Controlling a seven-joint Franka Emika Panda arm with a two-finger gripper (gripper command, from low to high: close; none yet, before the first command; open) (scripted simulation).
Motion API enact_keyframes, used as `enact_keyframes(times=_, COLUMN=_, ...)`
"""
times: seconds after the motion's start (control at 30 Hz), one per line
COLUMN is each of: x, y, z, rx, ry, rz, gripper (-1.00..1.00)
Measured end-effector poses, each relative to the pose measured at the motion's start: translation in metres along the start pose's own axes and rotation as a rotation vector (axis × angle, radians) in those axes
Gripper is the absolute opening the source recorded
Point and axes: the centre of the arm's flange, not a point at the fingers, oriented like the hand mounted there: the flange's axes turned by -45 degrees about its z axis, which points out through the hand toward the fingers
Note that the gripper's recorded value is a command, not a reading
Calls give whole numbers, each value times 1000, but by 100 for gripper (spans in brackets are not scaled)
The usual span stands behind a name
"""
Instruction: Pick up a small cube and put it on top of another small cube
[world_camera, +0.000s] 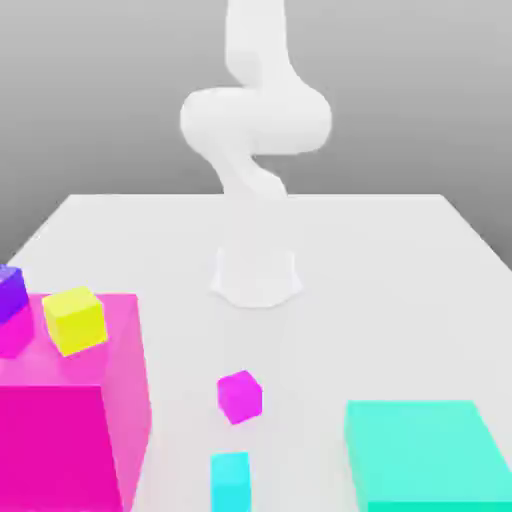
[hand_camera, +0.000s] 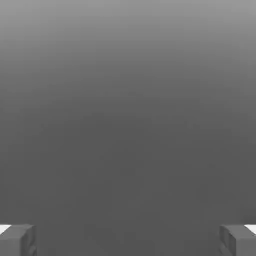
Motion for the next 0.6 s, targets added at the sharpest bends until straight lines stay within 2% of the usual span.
enact_keyframes(times=0.17, x=-51, y=3, z=121, rx=0, ry=-179, rz=-125, gripper=0)
enact_keyframes(times=0.33, x=-131, y=7, z=218, rx=35, ry=-356, rz=-242, gripper=0)
enact_keyframes(times=0.47, x=-217, y=8, z=277, rx=92, ry=-507, rz=-337, gripper=0)
enact_keyframes(times=0.6, x=-323, y=6, z=318, rx=186, ry=-666, rz=-433, gripper=0)
